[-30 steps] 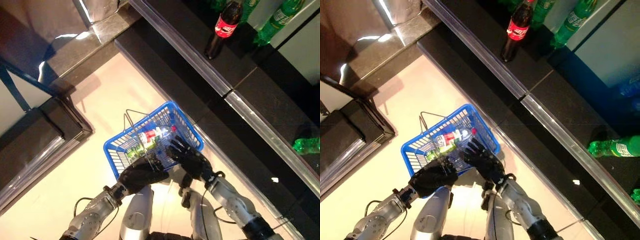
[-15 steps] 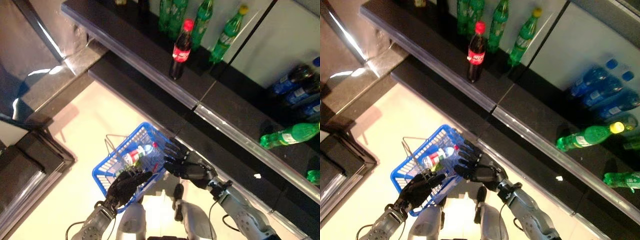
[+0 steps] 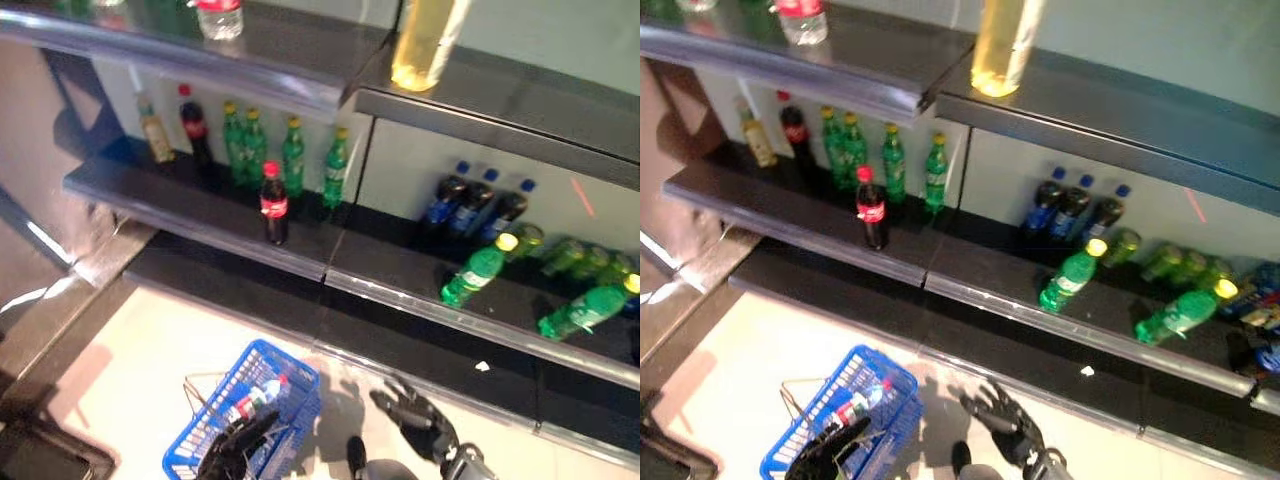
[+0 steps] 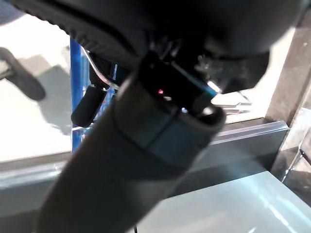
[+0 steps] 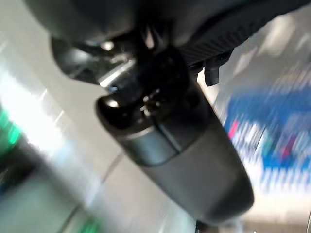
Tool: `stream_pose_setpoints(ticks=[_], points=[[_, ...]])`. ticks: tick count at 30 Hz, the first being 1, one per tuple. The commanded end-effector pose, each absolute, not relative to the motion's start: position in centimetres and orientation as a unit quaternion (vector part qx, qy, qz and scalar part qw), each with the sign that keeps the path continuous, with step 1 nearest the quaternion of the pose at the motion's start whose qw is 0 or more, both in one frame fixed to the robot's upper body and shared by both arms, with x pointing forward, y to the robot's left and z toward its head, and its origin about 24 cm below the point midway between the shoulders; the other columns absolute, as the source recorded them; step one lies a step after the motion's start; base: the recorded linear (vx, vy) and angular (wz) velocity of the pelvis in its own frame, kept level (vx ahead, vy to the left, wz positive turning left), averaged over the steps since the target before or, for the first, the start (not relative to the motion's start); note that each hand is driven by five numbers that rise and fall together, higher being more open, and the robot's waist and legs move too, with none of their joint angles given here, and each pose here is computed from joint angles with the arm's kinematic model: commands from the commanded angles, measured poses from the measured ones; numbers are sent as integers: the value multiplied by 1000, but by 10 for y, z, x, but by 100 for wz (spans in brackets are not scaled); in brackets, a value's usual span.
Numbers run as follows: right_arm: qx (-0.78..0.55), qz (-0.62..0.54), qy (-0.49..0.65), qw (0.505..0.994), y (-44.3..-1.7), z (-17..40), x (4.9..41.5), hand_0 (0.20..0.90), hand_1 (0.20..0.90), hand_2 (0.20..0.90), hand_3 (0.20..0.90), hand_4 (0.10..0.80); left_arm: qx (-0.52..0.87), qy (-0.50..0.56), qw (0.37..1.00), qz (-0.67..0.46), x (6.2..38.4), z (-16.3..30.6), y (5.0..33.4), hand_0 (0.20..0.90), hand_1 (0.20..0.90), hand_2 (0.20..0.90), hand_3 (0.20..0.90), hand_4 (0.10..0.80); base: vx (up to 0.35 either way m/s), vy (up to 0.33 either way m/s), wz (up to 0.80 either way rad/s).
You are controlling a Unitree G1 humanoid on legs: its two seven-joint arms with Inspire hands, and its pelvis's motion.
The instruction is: Pick up the drink and place into the basket.
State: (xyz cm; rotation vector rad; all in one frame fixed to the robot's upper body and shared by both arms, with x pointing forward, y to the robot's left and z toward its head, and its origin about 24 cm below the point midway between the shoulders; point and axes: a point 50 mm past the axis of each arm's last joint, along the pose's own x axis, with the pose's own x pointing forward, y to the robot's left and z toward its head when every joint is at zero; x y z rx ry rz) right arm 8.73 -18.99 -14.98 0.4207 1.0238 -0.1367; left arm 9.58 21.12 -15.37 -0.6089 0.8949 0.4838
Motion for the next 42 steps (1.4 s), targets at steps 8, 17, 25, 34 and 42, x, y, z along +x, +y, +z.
stream_pose_setpoints(ticks=[8,17,25,34,42], points=[[95,-161,500,846,-216,-158,75,900,900,900,900,800,-227,372,880,190,112,-146,227,300,300,300,200,100,-49,81,-25],[33,-184,555,811,-232,-166,60,900,900,900,900,800,-187,383,874,234,102,-144,253,300,300,300,200,100,-227,-106,-79],[-24,-167,587,792,-222,-169,62,900,900,900,900,800,-184,419,841,287,79,-152,259,300,300,300,200,100,-131,-307,-116],[-33,-144,605,783,-238,-168,45,900,900,900,900,800,-292,363,813,348,76,-155,245,300,300,300,200,100,1,-416,-76],[-38,-112,609,784,-225,-170,62,900,900,900,900,800,-294,376,809,343,77,-158,232,300,300,300,200,100,202,-236,-152]])
